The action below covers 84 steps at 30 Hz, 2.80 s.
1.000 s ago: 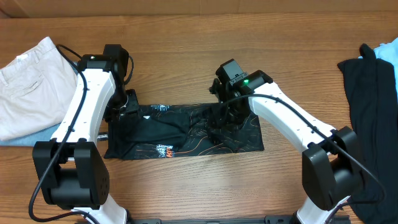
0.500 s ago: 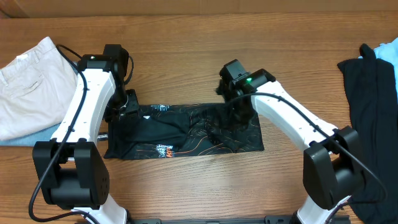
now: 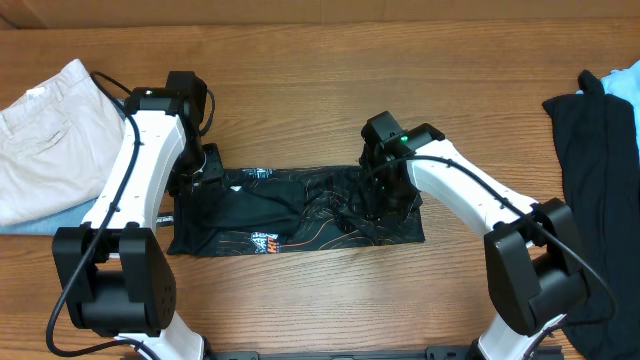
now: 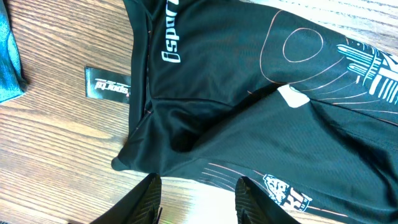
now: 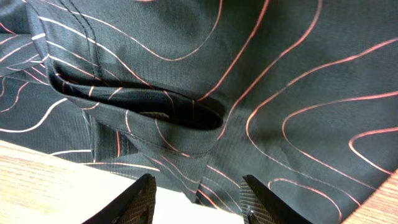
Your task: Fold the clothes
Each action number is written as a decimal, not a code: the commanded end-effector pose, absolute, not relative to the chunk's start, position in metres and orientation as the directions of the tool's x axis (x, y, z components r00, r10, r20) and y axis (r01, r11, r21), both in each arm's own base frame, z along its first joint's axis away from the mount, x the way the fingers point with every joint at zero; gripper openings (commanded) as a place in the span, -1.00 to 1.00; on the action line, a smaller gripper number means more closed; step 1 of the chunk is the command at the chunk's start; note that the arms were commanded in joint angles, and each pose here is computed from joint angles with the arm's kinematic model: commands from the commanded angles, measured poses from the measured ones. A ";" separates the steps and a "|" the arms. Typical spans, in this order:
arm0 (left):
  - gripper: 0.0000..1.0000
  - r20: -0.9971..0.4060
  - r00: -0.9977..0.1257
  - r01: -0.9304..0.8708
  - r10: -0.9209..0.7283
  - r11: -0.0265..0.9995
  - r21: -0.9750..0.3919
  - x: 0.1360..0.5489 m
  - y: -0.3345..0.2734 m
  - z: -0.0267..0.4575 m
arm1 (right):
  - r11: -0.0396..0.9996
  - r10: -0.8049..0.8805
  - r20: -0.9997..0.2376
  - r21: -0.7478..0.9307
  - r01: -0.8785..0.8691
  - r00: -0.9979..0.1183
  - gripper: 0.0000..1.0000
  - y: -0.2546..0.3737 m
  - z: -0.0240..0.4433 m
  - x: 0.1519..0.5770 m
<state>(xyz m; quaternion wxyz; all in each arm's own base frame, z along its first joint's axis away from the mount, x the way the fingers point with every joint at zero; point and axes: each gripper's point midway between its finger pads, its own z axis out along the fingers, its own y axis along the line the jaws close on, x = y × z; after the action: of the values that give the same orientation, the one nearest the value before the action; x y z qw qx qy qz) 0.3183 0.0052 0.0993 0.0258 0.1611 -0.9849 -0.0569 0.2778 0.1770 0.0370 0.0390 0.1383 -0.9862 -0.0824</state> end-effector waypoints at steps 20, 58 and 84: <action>-0.16 0.003 -0.949 -0.312 -0.314 0.944 0.111 0.323 0.006 0.108 | 0.923 -0.331 0.108 0.241 -0.299 -0.937 -0.60 0.190 0.004 0.272; -0.16 -0.001 -0.949 -0.312 -0.314 0.944 0.110 0.324 0.006 0.108 | 0.936 -0.339 0.103 0.134 -0.324 -0.935 -0.17 0.178 0.026 0.287; -0.16 -0.001 -0.949 -0.312 -0.314 0.944 0.110 0.324 0.005 0.108 | 0.617 -0.732 0.099 0.518 -0.593 -0.675 -0.63 0.242 0.039 0.205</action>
<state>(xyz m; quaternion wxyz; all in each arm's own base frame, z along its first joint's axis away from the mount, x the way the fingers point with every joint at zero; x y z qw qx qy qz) 0.3194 0.0051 0.0993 0.0236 0.1613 -0.9850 -0.0565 0.2301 0.2208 0.0326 0.1351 0.2980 -0.9293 -0.1715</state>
